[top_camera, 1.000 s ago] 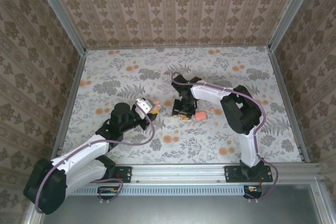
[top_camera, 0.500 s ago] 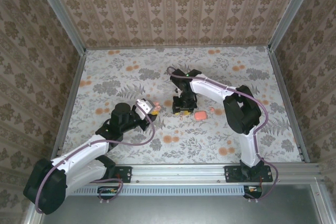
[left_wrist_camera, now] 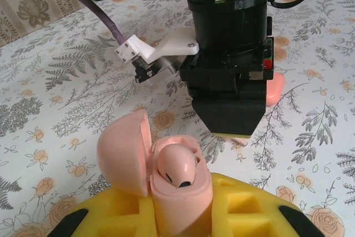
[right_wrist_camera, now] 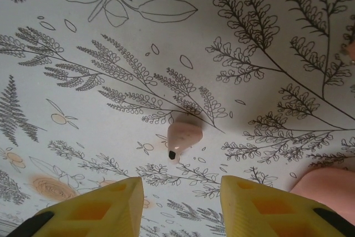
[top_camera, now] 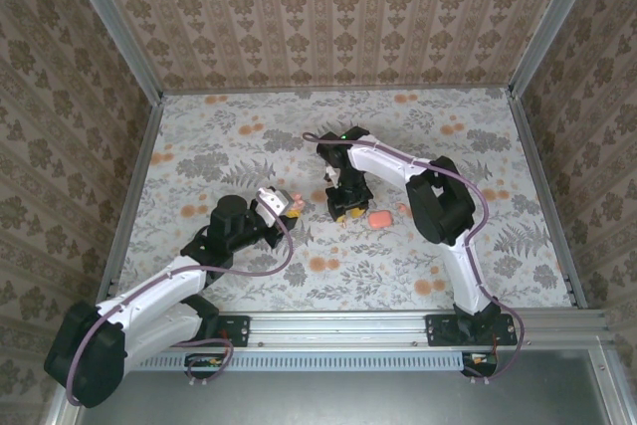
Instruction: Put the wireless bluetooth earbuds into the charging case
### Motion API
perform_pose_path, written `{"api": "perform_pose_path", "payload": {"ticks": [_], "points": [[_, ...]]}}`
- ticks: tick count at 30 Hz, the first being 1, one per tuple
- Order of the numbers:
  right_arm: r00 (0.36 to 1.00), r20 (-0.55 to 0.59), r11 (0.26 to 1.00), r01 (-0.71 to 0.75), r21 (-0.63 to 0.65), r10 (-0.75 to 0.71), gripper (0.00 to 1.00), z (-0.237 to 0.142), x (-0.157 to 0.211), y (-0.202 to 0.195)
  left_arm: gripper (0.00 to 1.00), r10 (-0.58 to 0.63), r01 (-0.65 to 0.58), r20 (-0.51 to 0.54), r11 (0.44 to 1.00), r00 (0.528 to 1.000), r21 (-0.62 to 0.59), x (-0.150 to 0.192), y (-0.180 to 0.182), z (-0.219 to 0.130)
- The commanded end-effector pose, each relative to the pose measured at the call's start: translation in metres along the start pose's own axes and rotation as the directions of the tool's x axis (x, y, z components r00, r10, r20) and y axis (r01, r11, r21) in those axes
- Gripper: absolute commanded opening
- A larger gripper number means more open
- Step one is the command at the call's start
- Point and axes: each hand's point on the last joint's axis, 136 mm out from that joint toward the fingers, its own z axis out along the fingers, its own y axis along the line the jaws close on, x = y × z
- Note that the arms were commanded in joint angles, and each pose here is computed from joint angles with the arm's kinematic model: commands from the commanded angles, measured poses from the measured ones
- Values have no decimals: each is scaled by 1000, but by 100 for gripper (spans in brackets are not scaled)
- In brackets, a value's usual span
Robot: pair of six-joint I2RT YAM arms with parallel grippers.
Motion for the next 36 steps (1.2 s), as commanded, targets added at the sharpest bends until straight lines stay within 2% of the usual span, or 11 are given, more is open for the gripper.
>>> {"api": "perform_pose_path", "payload": {"ticks": [1,19,31,36], "points": [[1000,-22,1000,18,-15,-18,42,-1,1,5,16,3,-3,25,1000,1000,-1,-11,0,-2],[1000,-22,1000,4,-30,-5,41,21,-12,7,16,-3,3,22,1000,1000,0,-9,-1,-4],[1000,-23,1000,-18,2,18,33,36,-13,-1,16,-8,8,22,1000,1000,2,-10,-2,-4],[999,-17,999,-29,24,29,27,36,-11,-6,17,-9,9,18,1000,1000,2,-9,-2,-4]]}}
